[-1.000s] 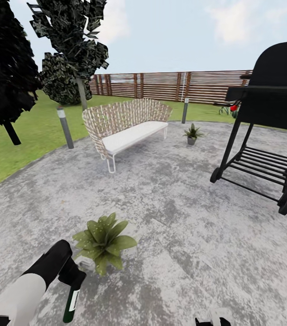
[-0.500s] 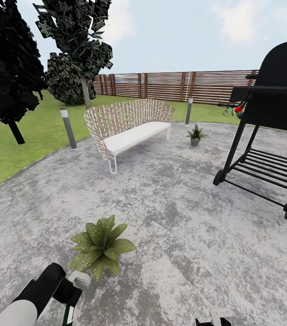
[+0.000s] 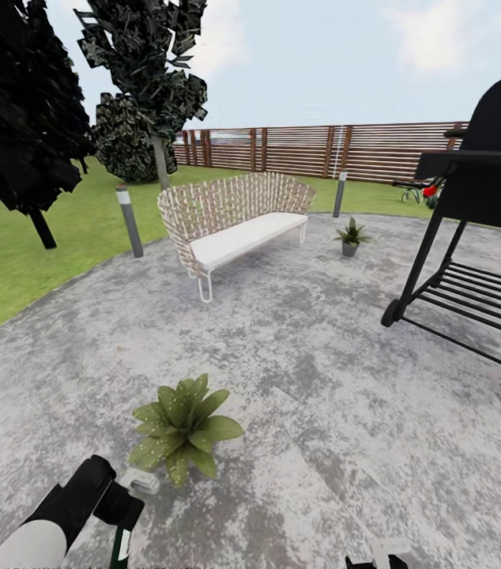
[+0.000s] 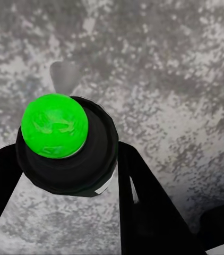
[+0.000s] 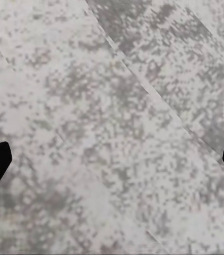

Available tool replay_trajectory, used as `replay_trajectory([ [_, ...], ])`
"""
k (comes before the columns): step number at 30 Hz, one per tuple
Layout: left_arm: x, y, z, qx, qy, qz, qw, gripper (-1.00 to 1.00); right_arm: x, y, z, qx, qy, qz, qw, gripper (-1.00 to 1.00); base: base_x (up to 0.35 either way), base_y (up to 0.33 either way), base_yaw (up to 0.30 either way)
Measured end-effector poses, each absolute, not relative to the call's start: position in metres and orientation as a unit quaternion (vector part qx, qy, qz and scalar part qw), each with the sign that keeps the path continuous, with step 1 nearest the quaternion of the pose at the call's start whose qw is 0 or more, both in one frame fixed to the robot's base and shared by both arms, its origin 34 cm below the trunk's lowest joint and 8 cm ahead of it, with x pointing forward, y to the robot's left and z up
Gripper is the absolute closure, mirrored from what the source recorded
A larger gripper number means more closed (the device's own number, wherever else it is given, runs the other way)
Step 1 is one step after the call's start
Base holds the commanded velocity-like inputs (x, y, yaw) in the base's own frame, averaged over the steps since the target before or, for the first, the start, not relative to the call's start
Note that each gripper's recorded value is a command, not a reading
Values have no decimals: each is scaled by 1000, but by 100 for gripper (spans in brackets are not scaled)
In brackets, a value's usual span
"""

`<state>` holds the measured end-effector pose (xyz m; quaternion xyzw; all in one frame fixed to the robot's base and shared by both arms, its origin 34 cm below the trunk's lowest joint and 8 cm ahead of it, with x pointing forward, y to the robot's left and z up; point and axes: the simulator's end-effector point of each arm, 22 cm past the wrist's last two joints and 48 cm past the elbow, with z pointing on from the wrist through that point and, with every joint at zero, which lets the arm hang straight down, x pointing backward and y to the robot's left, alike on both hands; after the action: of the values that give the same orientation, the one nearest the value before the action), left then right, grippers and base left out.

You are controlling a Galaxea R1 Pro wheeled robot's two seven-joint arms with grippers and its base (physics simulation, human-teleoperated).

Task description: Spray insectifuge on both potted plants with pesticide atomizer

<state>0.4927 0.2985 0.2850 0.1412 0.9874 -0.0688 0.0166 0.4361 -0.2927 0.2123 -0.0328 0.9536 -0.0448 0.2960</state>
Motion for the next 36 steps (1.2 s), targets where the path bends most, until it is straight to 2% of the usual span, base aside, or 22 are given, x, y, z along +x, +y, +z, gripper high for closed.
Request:
replay_trajectory([
  [12,497,297,287,143,987,-71,20,100,436,-293,212,-33,954,-45,296,-100,0,-253,270],
  [23,513,272,296,145,986,-83,27,100,436,-293,212,-33,954,-45,296,-100,-114,-255,276],
  [28,517,269,299,144,986,-84,28,100,436,-293,212,-33,954,-45,296,-100,144,-246,232],
  [36,518,270,300,143,986,-83,27,100,437,-294,213,-30,953,-46,297,-100,229,-204,35],
])
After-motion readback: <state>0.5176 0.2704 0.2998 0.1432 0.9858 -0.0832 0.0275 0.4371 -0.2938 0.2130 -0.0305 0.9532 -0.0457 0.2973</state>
